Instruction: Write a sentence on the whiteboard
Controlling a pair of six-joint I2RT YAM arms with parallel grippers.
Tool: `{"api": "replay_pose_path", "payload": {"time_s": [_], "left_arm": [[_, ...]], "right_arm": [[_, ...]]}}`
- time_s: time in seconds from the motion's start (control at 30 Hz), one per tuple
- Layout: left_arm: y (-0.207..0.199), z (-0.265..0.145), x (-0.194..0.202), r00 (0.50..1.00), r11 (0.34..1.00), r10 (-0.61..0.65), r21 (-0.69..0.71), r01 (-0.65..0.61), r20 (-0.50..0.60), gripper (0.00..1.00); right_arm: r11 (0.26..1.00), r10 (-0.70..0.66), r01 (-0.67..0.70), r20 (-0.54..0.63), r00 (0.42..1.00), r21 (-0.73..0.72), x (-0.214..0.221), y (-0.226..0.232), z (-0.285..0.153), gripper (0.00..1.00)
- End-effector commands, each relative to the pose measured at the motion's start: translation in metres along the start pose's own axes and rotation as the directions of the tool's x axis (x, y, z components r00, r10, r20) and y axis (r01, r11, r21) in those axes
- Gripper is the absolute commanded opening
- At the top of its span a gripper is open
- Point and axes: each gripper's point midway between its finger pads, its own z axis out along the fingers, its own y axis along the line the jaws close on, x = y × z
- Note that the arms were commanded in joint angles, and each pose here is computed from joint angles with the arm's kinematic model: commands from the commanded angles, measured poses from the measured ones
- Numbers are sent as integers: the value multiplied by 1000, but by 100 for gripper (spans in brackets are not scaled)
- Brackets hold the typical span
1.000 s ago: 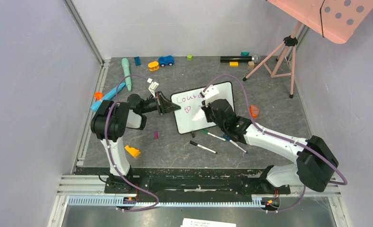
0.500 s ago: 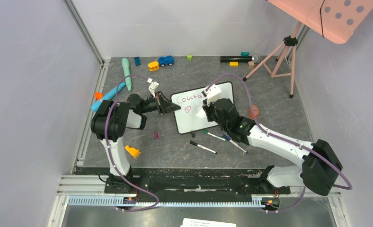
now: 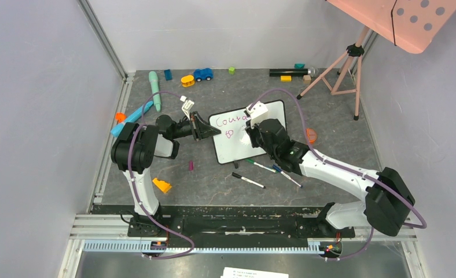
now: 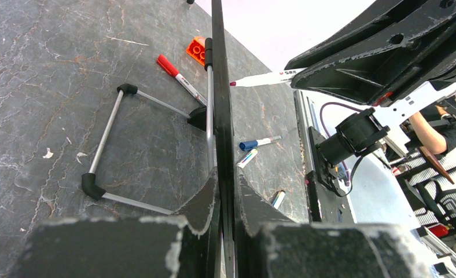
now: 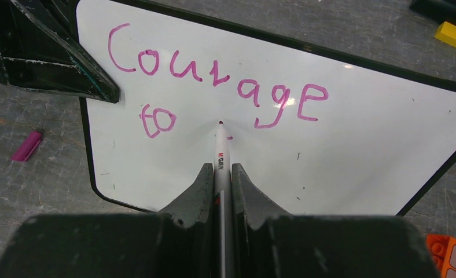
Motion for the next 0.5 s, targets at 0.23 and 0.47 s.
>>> {"api": "replay_pose_path", "payload": {"time_s": [0.23, 0.47], "left_arm": [[-14, 4, -4, 991, 989, 132, 77, -130, -17, 2], [-14, 4, -5, 991, 988, 133, 77, -131, -16, 2]], "right_arm": [[999, -2, 0, 30, 1000, 37, -15, -6, 7, 0], [1000, 4, -4, 9, 1000, 25, -3, -5, 4, 0]]}}
